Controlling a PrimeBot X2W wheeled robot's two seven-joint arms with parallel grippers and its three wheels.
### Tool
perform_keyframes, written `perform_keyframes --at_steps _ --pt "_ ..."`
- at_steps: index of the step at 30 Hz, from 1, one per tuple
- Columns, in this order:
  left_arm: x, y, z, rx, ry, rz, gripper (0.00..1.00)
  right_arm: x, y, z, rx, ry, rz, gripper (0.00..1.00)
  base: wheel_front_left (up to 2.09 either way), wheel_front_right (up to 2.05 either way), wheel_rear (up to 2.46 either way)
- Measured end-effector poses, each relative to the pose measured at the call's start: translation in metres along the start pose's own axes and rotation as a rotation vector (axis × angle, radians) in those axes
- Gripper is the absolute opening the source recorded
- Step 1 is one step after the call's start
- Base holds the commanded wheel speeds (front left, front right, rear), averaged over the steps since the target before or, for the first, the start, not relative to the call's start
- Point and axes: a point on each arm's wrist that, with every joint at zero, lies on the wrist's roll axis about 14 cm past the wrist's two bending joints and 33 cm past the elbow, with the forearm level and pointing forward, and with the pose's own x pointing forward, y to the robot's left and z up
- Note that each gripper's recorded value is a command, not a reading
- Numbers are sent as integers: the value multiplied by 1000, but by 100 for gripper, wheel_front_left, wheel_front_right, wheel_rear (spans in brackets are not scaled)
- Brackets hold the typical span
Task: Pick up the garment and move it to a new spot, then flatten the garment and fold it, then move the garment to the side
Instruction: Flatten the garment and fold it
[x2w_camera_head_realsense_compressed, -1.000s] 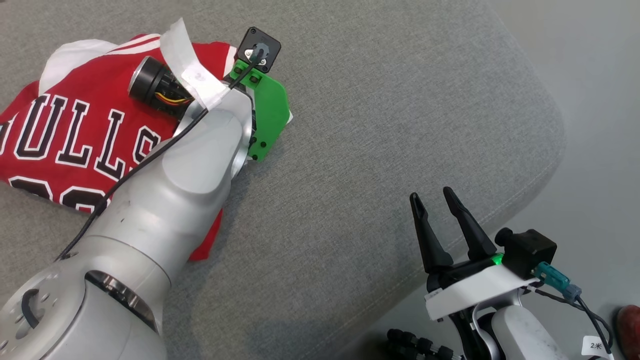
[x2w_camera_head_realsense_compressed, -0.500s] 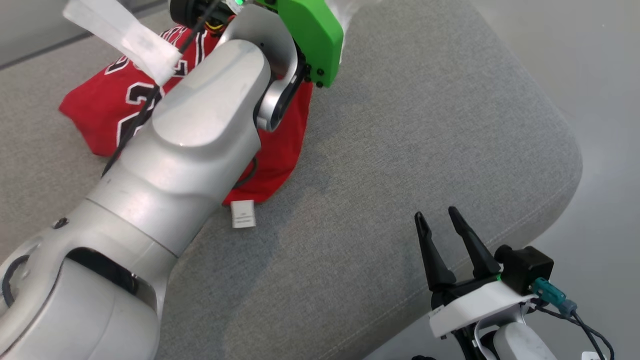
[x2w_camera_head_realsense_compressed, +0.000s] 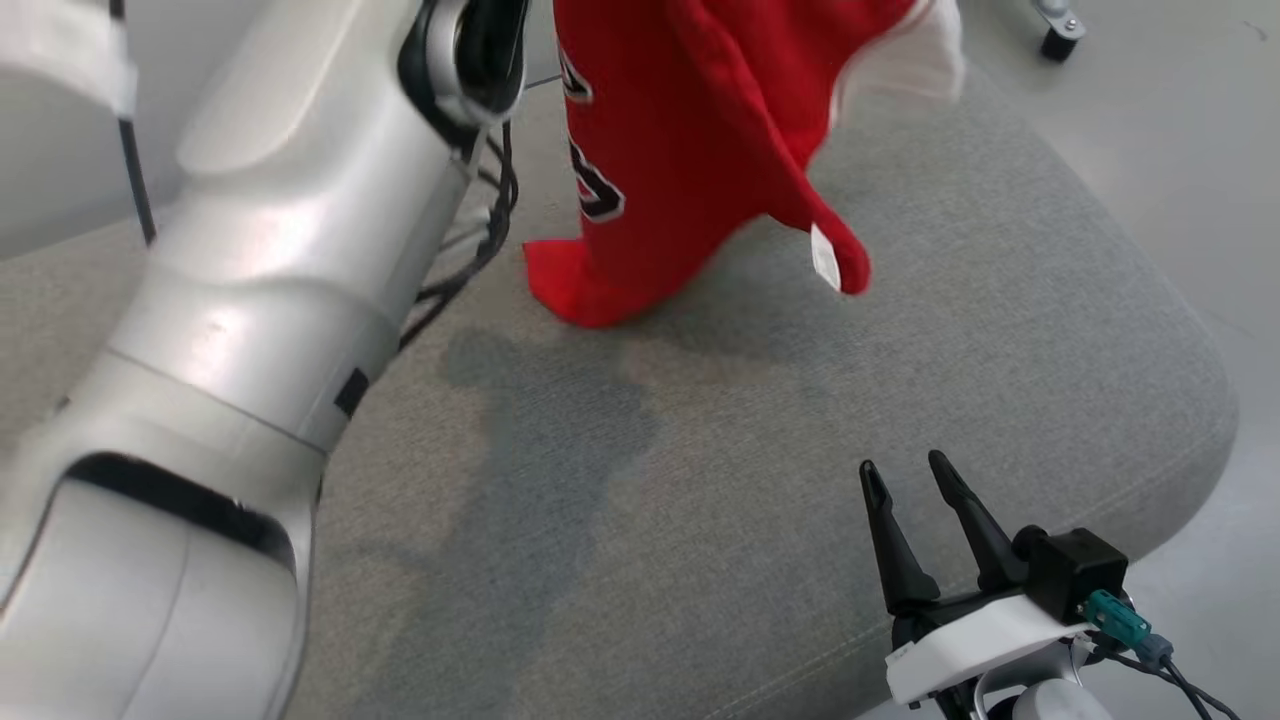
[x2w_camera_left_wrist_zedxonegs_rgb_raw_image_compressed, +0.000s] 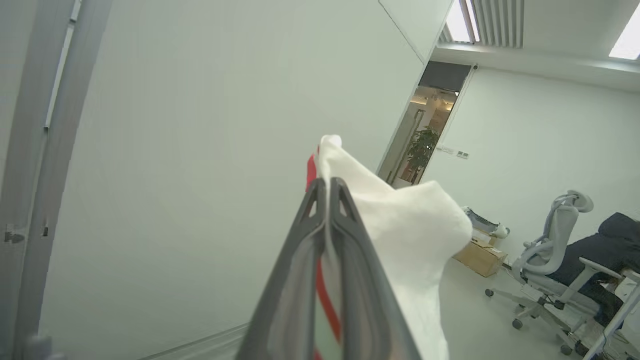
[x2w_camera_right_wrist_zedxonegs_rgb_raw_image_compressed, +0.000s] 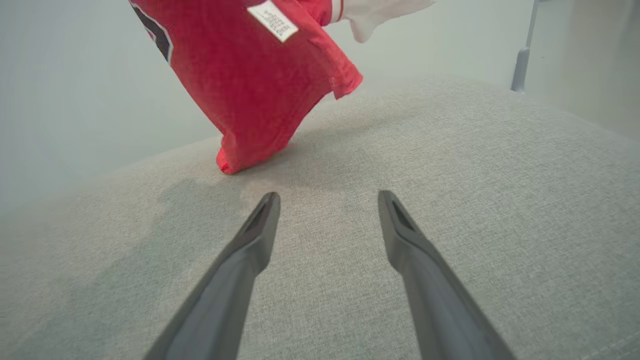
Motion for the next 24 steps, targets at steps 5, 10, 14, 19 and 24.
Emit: perform_keyframes --at_steps 5,10,14,19,24 --pt "-76 106 -66 -168 102 300 0 6 8 -5 -1 12 33 100 0 0 0" --pt "-205 210 -107 -250 132 679 0 12 29 -16 -4 43 99 100 0 0 0" --pt "-286 252 -101 -295 35 885 0 18 41 -18 -10 47 141 100 0 0 0" --pt "-367 263 -106 -321 -41 1037 0 23 52 -21 -20 55 180 100 0 0 0" --pt "-411 261 -113 -319 -44 1109 49 25 63 -27 -23 70 216 100 0 0 0"
